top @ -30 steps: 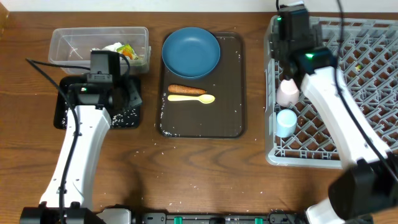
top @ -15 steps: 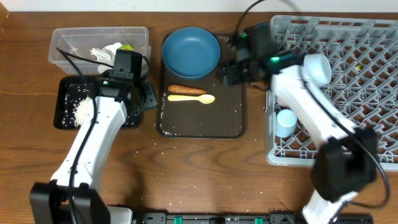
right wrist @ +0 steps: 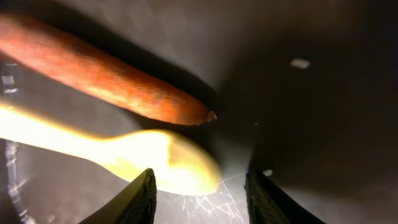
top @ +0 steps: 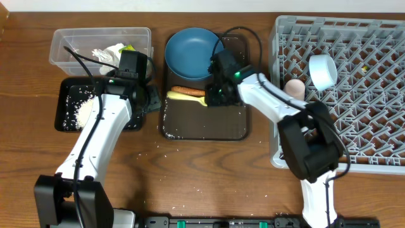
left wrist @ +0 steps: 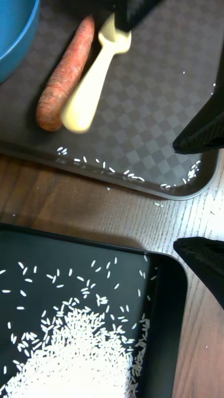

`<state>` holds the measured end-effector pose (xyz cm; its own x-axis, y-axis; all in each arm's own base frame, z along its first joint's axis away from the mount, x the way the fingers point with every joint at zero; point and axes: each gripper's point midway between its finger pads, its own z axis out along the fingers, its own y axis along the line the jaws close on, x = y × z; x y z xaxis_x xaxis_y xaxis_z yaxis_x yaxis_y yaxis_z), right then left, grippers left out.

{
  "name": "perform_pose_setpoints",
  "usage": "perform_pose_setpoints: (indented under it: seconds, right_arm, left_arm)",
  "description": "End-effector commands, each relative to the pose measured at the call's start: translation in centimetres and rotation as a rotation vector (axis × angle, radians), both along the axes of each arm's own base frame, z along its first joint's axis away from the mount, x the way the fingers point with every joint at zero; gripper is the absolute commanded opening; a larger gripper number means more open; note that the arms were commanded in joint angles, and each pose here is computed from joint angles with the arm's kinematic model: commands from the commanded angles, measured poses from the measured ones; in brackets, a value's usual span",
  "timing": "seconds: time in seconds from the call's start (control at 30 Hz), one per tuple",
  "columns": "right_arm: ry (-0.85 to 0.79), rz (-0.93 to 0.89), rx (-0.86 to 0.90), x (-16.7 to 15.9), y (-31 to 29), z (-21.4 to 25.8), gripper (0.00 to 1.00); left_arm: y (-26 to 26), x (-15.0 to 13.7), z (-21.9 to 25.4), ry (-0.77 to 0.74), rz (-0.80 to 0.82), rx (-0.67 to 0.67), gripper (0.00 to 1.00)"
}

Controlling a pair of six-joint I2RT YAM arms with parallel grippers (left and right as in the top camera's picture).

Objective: Sort waste into correct bins and load items into the dishwasher rack
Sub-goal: 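Grasp the yellow spoon on the brown tray with the right gripper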

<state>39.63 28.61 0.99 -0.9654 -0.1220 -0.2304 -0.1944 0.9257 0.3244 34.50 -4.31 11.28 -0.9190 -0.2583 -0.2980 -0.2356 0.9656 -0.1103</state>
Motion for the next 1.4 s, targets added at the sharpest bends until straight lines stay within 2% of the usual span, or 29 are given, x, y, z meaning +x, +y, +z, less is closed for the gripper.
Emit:
perform_pose_setpoints:
  seconds: [0.0, 0.23, 0.47, 0.7, 0.83, 1.13, 1.37]
  right_arm:
    - [0.012, -0.098, -0.057, 0.0, -0.4, -1.6, 0.43]
    - [0.021, -0.096, -0.061, -0.2, -0.4, -1.6, 0.38]
    - [-0.028, -0.019, -0.021, 0.3, 0.8, -1.1, 0.38]
    - [0.041, -0.001, -0.023, -1.7, 1.4, -1.5, 0.38]
    - [0.069, -0.029, -0.028, -2.3, 1.5, -1.6, 0.29]
    - [0.074, -0.039, -0.028, -2.3, 1.4, -1.6, 0.01]
    - [0.074, -0.038, -0.027, -2.3, 1.4, -1.6, 0.01]
  left_arm:
    - [0.2, -0.1, -0.5, 0.012, -0.005, 0.013, 0.46]
    - [0.2, -0.1, -0.5, 0.011, -0.005, 0.013, 0.46]
    - [0.2, -0.1, -0.5, 0.010, -0.005, 0.013, 0.47]
    - [0.2, -0.1, -0.5, 0.011, -0.005, 0.013, 0.47]
    - [0.2, -0.1, -0.5, 0.011, -0.005, 0.013, 0.47]
    - [0.2, -0.1, -0.5, 0.011, -0.005, 0.013, 0.47]
    - [0.2, -0.1, -0.5, 0.011, -0.005, 0.013, 0.47]
